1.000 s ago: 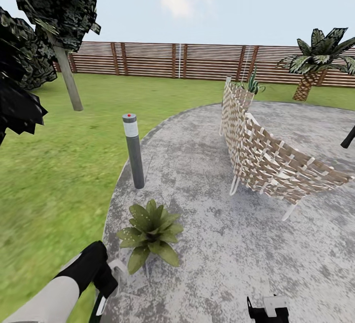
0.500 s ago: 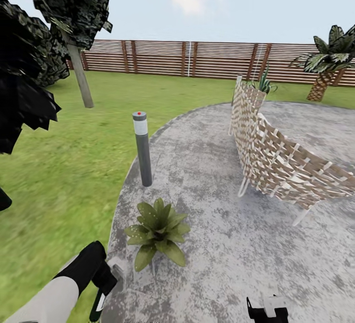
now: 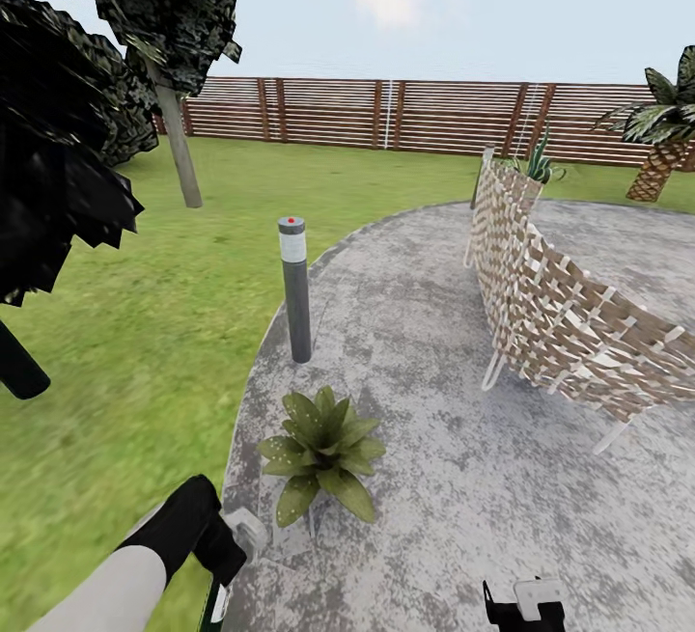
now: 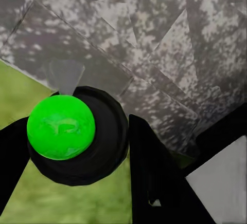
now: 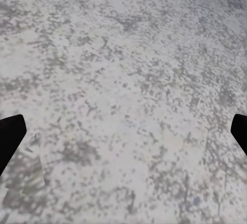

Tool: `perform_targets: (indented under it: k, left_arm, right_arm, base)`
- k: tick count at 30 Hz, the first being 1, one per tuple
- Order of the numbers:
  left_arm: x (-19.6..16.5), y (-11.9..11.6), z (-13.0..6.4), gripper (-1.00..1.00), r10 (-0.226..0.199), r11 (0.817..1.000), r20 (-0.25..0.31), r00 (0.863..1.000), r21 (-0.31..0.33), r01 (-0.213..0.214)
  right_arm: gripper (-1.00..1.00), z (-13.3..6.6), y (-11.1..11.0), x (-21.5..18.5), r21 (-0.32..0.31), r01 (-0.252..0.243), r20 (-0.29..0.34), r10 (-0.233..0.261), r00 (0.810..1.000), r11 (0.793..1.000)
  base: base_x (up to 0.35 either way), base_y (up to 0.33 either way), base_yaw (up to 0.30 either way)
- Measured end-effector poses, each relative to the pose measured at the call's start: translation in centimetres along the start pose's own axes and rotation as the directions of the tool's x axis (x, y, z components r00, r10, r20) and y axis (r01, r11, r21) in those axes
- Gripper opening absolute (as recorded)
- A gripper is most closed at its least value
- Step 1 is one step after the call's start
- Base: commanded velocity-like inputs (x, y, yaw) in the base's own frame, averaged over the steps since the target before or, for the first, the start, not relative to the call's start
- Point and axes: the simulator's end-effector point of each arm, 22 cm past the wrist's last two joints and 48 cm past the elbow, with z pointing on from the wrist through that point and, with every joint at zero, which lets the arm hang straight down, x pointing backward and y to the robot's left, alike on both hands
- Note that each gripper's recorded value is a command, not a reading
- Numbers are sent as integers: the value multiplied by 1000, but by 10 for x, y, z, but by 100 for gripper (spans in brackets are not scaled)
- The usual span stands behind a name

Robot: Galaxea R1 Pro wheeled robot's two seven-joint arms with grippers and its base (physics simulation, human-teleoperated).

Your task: Pick up the pesticide atomizer in the garden and spray insectifuge to fully cover both potted plants in the garden.

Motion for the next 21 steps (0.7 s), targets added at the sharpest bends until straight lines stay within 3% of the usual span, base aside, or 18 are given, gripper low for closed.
perform_targets:
  k: [12, 21]
  left_arm:
    - [7, 5, 0, -100, -1, 1000, -9, 1000, -4, 1]
    - [5, 7, -2, -100, 0, 1000, -6, 1000, -11, 0]
  right_arm:
    - [100, 0, 0, 0, 0, -1, 0, 1, 1000, 1000]
    - [100, 0, 0, 0, 1, -1, 1, 1, 1000, 1000]
  base:
    - [0, -1, 144]
    - [51, -220, 7]
